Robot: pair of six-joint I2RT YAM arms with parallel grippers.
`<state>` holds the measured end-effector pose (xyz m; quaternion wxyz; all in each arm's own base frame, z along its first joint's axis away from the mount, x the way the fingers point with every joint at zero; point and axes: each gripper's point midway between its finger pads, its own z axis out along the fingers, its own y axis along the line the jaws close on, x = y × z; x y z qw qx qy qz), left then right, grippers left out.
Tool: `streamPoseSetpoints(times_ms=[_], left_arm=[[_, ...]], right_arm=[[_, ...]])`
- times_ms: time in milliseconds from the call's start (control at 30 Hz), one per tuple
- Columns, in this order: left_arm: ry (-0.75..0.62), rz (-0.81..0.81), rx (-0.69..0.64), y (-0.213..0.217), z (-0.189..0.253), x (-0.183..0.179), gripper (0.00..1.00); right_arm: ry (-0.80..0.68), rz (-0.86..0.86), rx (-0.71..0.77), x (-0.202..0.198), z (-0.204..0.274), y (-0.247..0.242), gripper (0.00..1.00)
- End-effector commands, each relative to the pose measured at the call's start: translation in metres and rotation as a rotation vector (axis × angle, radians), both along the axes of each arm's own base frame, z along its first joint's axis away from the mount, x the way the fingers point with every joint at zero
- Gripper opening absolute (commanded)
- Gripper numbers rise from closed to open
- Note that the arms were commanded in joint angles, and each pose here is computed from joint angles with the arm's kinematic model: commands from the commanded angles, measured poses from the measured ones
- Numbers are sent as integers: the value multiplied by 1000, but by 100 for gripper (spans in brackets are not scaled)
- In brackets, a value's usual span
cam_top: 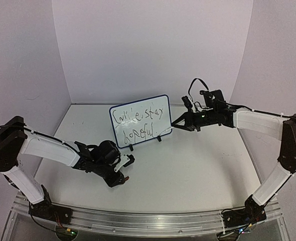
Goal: Write a sentence on the whiteboard
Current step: Pick up the pen cap from the center of the board.
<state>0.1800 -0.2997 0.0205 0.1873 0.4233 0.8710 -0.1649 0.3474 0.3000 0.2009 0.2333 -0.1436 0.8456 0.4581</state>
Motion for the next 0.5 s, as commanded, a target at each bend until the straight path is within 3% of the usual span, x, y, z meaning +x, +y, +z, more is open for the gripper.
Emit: streamPoseSetpoints(times_ms=[0, 467], left_arm=[[-54, -7, 6, -13, 9, 9, 27], [-48, -19, 64, -12, -3, 3, 21]], right_arm=[[-31, -8, 9, -2, 11, -2, 0], [-30, -18, 0, -1, 8, -3, 0]])
